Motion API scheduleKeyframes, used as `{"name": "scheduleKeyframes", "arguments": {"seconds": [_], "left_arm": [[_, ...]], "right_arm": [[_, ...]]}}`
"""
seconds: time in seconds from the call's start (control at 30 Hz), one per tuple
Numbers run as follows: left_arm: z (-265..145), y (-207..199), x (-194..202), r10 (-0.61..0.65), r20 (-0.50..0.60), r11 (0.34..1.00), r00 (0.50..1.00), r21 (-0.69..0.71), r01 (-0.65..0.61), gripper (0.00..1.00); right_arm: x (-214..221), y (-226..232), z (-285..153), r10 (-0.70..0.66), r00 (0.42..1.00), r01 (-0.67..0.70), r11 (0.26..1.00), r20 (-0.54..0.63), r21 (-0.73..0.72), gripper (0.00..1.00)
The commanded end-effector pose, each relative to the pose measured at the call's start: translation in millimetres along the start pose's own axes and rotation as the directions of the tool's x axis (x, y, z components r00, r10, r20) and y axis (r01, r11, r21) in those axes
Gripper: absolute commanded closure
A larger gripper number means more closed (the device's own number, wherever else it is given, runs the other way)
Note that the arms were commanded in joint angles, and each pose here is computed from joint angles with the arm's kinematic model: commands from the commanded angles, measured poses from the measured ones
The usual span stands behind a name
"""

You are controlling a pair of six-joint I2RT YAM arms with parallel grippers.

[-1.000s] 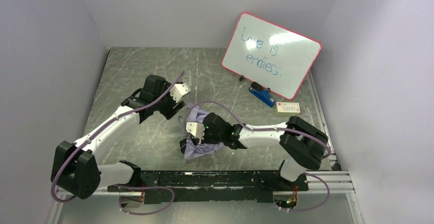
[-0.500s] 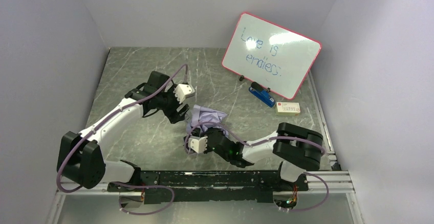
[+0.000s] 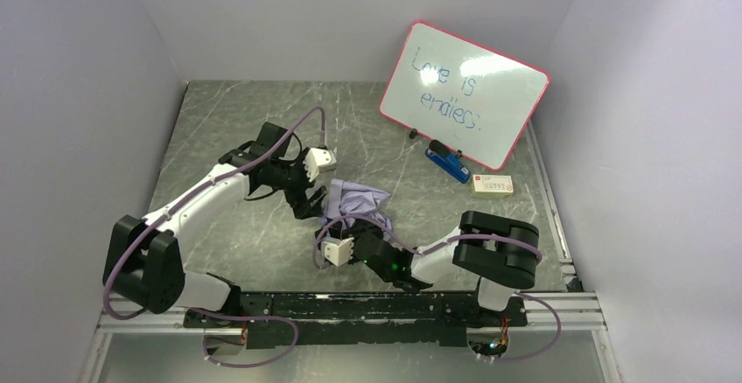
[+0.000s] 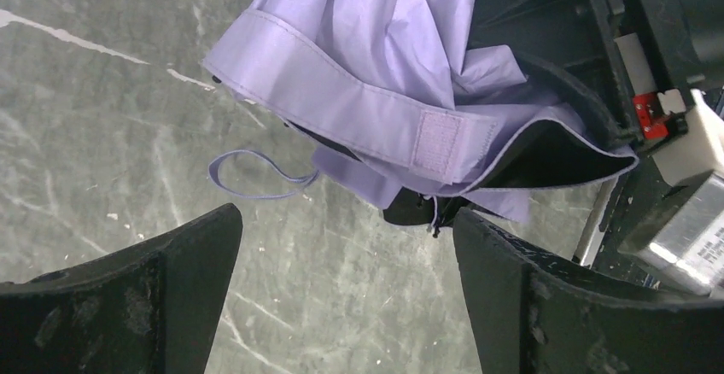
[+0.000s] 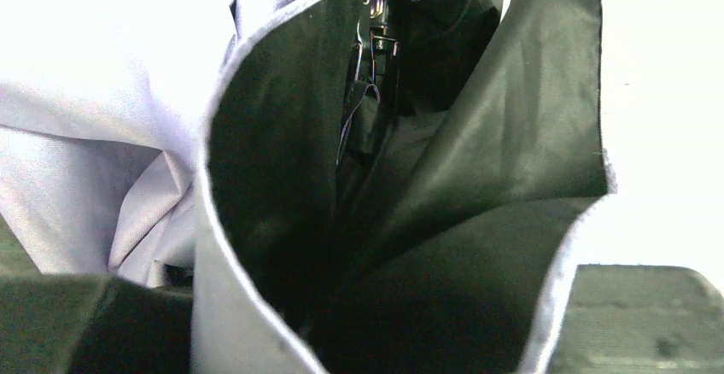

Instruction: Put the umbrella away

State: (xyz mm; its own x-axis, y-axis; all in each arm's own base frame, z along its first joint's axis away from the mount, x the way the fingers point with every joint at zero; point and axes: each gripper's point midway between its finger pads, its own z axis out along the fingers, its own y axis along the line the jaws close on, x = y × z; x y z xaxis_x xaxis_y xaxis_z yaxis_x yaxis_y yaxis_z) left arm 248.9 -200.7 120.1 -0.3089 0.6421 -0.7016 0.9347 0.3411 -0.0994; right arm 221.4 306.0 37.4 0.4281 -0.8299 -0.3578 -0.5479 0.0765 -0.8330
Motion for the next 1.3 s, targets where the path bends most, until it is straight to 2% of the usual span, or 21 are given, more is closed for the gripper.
{"name": "scheduleKeyframes", "arguments": {"seconds": [0.0, 0.13, 0.4, 0.97, 1.13, 1.27], "left_arm": [[14.9, 0.5, -11.4, 0.015, 0.06, 0.998, 0.998, 0.064, -0.019, 0.02], [26.1, 1.5, -9.6, 0.014, 0.062, 0.995, 0.998, 0.1, -0.02, 0.02], [52.8, 2.1, 13.4, 0.028, -0.01, 0.992, 1.0, 0.121, -0.026, 0.02], [86.5, -11.8, 14.8, 0.075, -0.032, 0.988, 0.997, 0.139, -0.07, 0.02], [76.3, -8.0, 11.2, 0.074, -0.054, 0.989, 0.996, 0.129, -0.067, 0.02], [38.9, 1.9, -16.4, 0.088, 0.03, 0.995, 0.996, 0.038, -0.089, 0.02]], "right_arm": [[21.1, 22.9, -4.0, -0.055, 0.996, 0.05, 0.996, -0.065, -0.072, 0.78], [20.2, 25.3, -5.1, -0.046, 0.997, 0.042, 0.996, -0.056, -0.078, 0.78], [17.6, 27.5, -5.1, -0.033, 0.998, 0.029, 0.996, -0.045, -0.087, 0.78], [5.2, 23.2, -3.7, 0.064, 0.998, -0.065, 0.995, -0.017, -0.08, 0.77], [10.3, 26.0, -5.4, 0.059, 0.997, -0.062, 0.994, -0.039, -0.09, 0.77], [15.0, 29.3, -7.0, 0.052, 0.997, -0.056, 0.994, -0.05, -0.095, 0.77]]}}
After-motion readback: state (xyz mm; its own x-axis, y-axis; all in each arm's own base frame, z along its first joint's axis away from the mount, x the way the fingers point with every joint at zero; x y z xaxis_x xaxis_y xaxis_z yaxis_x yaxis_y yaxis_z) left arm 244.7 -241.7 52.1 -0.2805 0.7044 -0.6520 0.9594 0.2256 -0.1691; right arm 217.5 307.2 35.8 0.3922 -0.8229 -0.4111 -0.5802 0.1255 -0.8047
